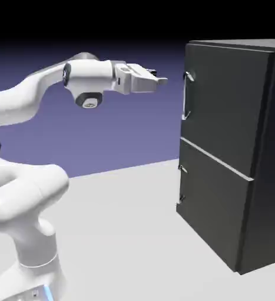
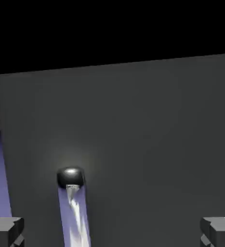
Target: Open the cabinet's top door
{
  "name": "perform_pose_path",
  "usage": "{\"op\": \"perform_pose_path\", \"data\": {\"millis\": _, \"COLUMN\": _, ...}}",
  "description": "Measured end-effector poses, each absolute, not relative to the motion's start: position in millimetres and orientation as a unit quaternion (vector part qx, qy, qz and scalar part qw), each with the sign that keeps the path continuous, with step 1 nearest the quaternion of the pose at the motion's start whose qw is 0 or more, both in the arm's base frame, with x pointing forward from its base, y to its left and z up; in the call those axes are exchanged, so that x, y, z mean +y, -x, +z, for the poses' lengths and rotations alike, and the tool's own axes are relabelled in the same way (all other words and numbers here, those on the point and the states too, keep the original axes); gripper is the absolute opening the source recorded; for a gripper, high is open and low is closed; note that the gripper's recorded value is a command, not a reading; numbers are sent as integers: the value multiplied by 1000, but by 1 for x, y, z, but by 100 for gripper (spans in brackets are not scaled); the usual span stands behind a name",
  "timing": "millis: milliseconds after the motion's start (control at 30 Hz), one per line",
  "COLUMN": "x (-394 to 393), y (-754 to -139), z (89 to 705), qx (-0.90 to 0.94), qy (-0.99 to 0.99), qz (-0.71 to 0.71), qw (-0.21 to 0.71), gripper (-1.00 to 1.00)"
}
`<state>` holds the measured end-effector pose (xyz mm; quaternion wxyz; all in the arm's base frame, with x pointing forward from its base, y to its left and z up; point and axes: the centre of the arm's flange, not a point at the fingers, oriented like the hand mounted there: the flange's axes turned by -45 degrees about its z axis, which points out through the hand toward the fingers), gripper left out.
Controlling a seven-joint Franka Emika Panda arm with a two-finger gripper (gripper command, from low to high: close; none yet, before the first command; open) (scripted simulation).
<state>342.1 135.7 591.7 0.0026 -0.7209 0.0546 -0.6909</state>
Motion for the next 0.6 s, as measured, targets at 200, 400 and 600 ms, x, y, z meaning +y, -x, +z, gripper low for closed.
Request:
{"op": "perform_pose_path", "data": {"millis": 200, "x": 150, "y": -379, "z": 547, "qx": 29, "qy": 710, "qz": -704, "qw": -12, "gripper": 0}}
{"op": "perform_pose_path", "data": {"millis": 400, "x": 150, "y": -420, "z": 525, "qx": 18, "qy": 707, "qz": -707, "qw": -19, "gripper": 0}}
{"op": "perform_pose_path", "data": {"millis": 600, "x": 144, "y": -438, "z": 524, "qx": 9, "qy": 707, "qz": -707, "qw": -9, "gripper": -100}}
